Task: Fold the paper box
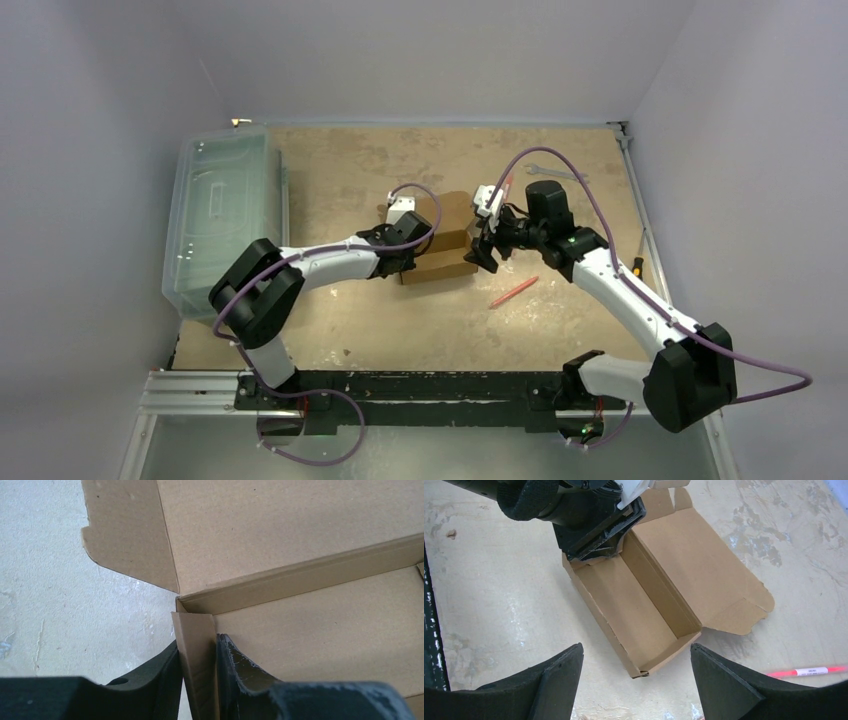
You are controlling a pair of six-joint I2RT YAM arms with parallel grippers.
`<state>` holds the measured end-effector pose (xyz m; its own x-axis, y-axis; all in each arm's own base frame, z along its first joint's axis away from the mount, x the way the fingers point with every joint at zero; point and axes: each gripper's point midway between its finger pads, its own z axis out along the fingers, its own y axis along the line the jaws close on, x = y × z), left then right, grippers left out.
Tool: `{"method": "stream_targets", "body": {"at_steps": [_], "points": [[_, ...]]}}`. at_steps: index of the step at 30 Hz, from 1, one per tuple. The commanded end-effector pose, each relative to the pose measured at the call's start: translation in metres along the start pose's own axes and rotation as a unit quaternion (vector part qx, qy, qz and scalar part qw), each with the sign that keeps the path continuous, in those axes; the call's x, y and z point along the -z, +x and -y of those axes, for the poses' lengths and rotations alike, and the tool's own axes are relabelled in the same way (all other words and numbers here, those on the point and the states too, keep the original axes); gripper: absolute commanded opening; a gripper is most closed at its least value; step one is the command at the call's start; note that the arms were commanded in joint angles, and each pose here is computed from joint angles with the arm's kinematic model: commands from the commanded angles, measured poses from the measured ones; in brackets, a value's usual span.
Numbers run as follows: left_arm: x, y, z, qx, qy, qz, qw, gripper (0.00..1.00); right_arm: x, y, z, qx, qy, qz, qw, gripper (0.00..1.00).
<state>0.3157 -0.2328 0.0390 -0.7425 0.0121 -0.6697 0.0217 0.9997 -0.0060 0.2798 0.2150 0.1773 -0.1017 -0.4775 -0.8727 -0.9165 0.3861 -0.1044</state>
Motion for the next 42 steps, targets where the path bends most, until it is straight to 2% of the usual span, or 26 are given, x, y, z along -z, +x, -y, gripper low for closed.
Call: {"method": "stream_targets", "body": {"at_steps": [1, 2, 4, 5, 8, 10, 15, 17, 20, 22, 24, 33, 42], "points": [[0.012, -0.014, 0.002, -0.009, 0.003, -0.006, 1.000, 0.26, 0.006, -0.021, 0.002, 0.020, -0.002, 0.028, 0.999, 0.82], [0.012, -0.012, 0.001, -0.012, -0.001, -0.013, 1.000, 0.22, 0.006, -0.021, 0.002, 0.019, -0.002, 0.028, 0.999, 0.82], [0.011, -0.007, 0.000, -0.020, -0.006, -0.026, 0.999, 0.05, 0.005, -0.020, 0.001, 0.019, -0.004, 0.027, 0.999, 0.82], [0.010, -0.005, 0.000, -0.024, -0.007, -0.034, 0.999, 0.00, 0.005, -0.020, 0.002, 0.018, -0.004, 0.027, 0.999, 0.82], [0.008, 0.003, 0.001, -0.036, -0.006, -0.044, 0.998, 0.00, 0.004, -0.020, 0.002, 0.018, -0.004, 0.026, 0.999, 0.82], [0.008, 0.002, 0.000, -0.038, -0.007, -0.032, 0.999, 0.00, 0.003, -0.019, 0.003, 0.016, -0.003, 0.025, 1.000, 0.82], [0.021, -0.019, 0.000, -0.066, -0.046, 0.089, 0.993, 0.00, 0.000, -0.015, 0.000, 0.008, -0.011, 0.023, 1.000, 0.82], [0.021, -0.021, 0.001, -0.060, -0.045, 0.106, 0.992, 0.01, 0.000, -0.014, -0.001, 0.005, -0.014, 0.022, 1.000, 0.82], [0.022, -0.023, 0.004, -0.049, -0.043, 0.104, 0.992, 0.27, 0.000, -0.014, -0.001, 0.005, -0.014, 0.022, 1.000, 0.82], [0.025, -0.025, 0.007, -0.044, -0.039, 0.099, 0.993, 0.38, 0.000, -0.014, -0.001, 0.006, -0.013, 0.023, 1.000, 0.82], [0.031, -0.028, 0.010, -0.034, -0.024, 0.098, 0.994, 0.44, 0.000, -0.014, -0.001, 0.006, -0.013, 0.023, 1.000, 0.82], [0.066, -0.038, 0.017, 0.028, 0.059, 0.098, 0.993, 0.55, -0.001, -0.014, -0.002, 0.005, -0.018, 0.024, 1.000, 0.82], [0.065, -0.030, 0.002, 0.034, 0.045, 0.082, 0.995, 0.56, -0.006, -0.008, -0.009, -0.005, -0.039, 0.021, 0.999, 0.82]]}}
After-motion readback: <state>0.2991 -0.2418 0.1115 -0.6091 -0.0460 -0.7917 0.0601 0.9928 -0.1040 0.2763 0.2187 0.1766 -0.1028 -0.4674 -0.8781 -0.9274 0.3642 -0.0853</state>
